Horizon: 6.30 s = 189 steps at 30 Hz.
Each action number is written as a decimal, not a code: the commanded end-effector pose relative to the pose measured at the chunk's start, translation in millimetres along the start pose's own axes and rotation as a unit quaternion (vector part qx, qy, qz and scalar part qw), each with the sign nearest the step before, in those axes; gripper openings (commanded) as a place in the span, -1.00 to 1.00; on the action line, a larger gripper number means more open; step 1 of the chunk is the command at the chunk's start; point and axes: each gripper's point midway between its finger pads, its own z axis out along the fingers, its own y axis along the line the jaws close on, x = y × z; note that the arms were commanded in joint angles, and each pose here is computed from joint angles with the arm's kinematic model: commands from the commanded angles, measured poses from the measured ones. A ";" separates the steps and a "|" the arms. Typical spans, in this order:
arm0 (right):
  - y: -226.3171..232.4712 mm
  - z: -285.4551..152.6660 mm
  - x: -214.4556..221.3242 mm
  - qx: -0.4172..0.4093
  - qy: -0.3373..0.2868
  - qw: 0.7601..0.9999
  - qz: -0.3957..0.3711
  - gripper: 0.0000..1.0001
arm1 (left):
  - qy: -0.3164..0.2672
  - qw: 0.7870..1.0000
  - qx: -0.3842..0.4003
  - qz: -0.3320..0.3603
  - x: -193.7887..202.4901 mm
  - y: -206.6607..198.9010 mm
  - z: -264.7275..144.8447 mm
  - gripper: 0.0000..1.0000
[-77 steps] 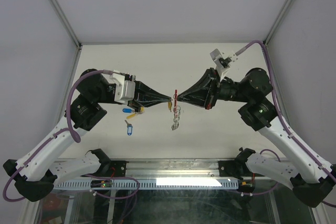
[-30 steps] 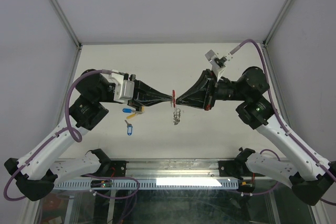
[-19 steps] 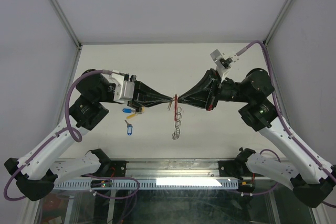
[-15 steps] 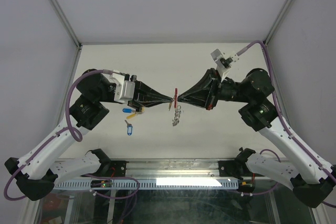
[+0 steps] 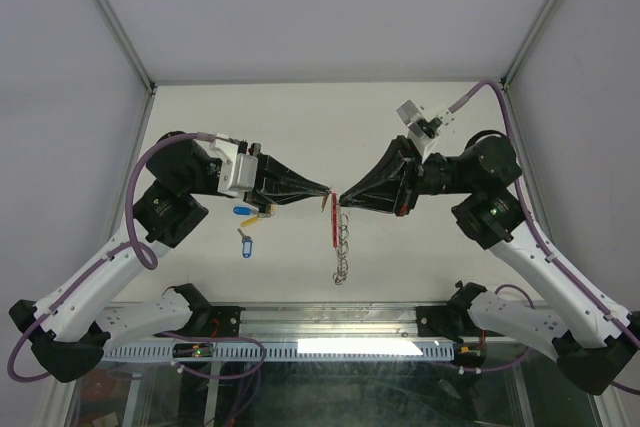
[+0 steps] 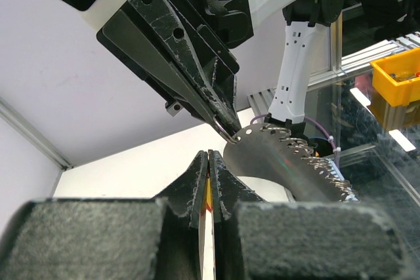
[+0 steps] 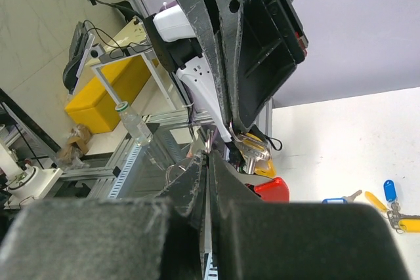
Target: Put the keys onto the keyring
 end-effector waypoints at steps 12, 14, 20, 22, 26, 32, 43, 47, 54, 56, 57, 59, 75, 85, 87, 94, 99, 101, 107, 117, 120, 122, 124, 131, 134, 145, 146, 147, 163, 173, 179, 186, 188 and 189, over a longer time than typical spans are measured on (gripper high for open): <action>-8.4 4.6 -7.8 0.008 -0.007 1.000 -0.015 -1.00 | -0.013 1.000 0.022 0.003 -7.9 -5.9 4.4 -1.00; -9.7 4.4 -8.2 0.012 -0.009 1.000 -0.015 -1.00 | -0.013 1.000 0.022 0.002 -7.3 -6.0 4.4 -1.00; -12.8 3.2 -7.1 0.024 -0.011 1.000 -0.015 -1.00 | -0.013 1.000 0.023 0.002 -7.5 -6.6 4.2 -1.00; -14.3 2.8 -6.7 0.029 -0.011 0.999 -0.015 -1.00 | -0.013 1.000 0.023 0.002 -7.2 -6.8 4.3 -1.00; -15.9 2.5 -4.9 0.033 -0.008 0.999 -0.010 -1.00 | -0.013 1.000 0.023 0.002 -6.8 -6.7 4.4 -1.00; -15.6 2.4 -7.1 0.036 -0.012 0.999 -0.014 -1.00 | -0.013 1.000 0.025 0.001 -6.8 -7.1 4.5 -1.00; -18.1 -1.9 -14.9 0.062 -0.035 0.997 -0.024 -1.00 | -0.013 1.000 0.024 0.002 -6.9 -8.3 3.3 -1.00; -18.9 -2.7 -15.5 0.068 -0.038 0.997 -0.025 -1.00 | -0.013 1.000 0.023 0.001 -6.7 -8.4 3.1 -1.00; -19.0 -4.0 -18.0 0.075 -0.045 0.996 -0.028 -1.00 | -0.014 1.000 0.024 0.003 -7.6 -8.6 3.1 -1.00; -19.8 -4.6 -18.5 0.078 -0.047 0.995 -0.028 -1.00 | -0.014 1.000 0.024 0.002 -7.0 -8.5 3.2 -1.00; -19.9 -4.8 -18.5 0.080 -0.048 0.995 -0.028 -1.00 | -0.014 1.000 0.024 0.002 -6.8 -8.6 3.2 -1.00; -20.0 -5.3 -19.8 0.083 -0.051 0.995 -0.029 -1.00 | -0.013 1.000 0.024 0.002 -6.4 -8.4 3.4 -1.00; -19.4 -10.9 -29.8 0.105 -0.074 0.991 -0.044 -1.00 | -0.013 1.000 0.025 0.001 -5.4 -7.8 4.0 -1.00; -15.9 -11.5 -35.6 0.104 -0.085 0.990 -0.045 -1.00 | -0.010 1.000 0.025 -0.004 -2.3 -6.4 5.3 -1.00; -15.8 -11.0 -36.1 0.103 -0.085 0.990 -0.044 -1.00 | -0.009 1.000 0.025 -0.004 -1.5 -6.0 5.8 -1.00; -15.7 -10.0 -39.9 0.103 -0.090 0.990 -0.035 -1.00 | -0.004 1.000 0.026 -0.008 2.6 -5.3 6.5 -1.00; -14.9 -10.2 -42.2 0.104 -0.096 0.989 -0.029 -1.00 | -0.001 1.000 0.024 -0.010 4.7 -5.2 5.9 -1.00; -15.2 -10.2 -42.3 0.105 -0.098 0.989 -0.025 -1.00 | 0.000 1.000 0.023 -0.010 5.7 -5.1 5.7 -1.00; -16.2 -11.0 -44.1 0.111 -0.107 0.988 -0.015 -1.00 | 0.004 1.000 0.021 -0.012 8.8 -3.8 6.1 -1.00; -17.8 -14.9 -49.4 0.126 -0.131 0.983 0.000 -1.00 | 0.011 1.000 0.014 -0.016 15.9 -0.5 7.3 -1.00; -19.5 -15.9 -48.9 0.131 -0.134 0.982 0.005 -1.00 | 0.012 1.000 0.011 -0.016 16.9 0.3 7.5 -1.00; -21.0 -16.2 -48.5 0.134 -0.136 0.982 0.008 -1.00 | 0.013 1.000 0.009 -0.016 17.7 1.0 7.3 -1.00; -22.9 -16.4 -47.8 0.137 -0.137 0.981 0.012 -1.00 | 0.014 1.000 0.006 -0.017 18.9 1.8 7.4 -1.00; -27.9 -18.1 -45.9 0.145 -0.147 0.978 0.018 -1.00 | 0.016 1.000 0.003 -0.018 20.1 2.8 8.3 -1.00; -29.9 -19.9 -46.7 0.148 -0.161 0.976 0.014 -1.00 | 0.015 1.000 -0.002 -0.016 19.0 4.8 8.9 -1.00; -13.7 -27.7 -52.5 0.111 -0.209 0.969 -0.068 -1.00 | -0.015 1.000 -0.006 -0.015 6.0 3.0 9.3 -0.53; -12.2 -27.7 -52.2 0.108 -0.207 0.969 -0.077 -1.00 | -0.019 1.000 -0.006 -0.016 4.0 2.5 9.2 -0.51; -11.1 -27.4 -51.0 0.105 -0.202 0.970 -0.086 -1.00 | -0.023 1.000 -0.008 -0.017 2.1 2.8 9.1 -0.49; -7.2 -23.3 -45.7 0.093 -0.157 0.971 -0.156 -1.00 | -0.128 0.988 -0.065 -0.058 -21.2 15.5 8.3 -0.25; -10.8 -22.2 -47.7 0.100 -0.154 0.970 -0.160 -1.00 | -0.122 0.987 -0.058 -0.082 -6.1 16.7 23.0 -0.60; -8.2 -23.3 -48.2 0.098 -0.155 0.969 -0.163 -1.00 | -0.121 0.987 -0.067 -0.084 -2.5 18.2 23.5 -0.57; -5.6 -25.6 -47.5 0.099 -0.158 0.968 -0.168 -1.00 | -0.128 0.986 -0.075 -0.077 -6.0 18.2 20.3 -0.48; -4.8 -26.1 -47.5 0.098 -0.158 0.968 -0.169 -1.00 | -0.133 0.985 -0.078 -0.074 -8.4 18.2 19.3 -0.46; -4.8 -26.2 -47.3 0.099 -0.158 0.968 -0.170 -1.00 | -0.134 0.985 -0.081 -0.072 -8.9 19.0 18.7 -0.45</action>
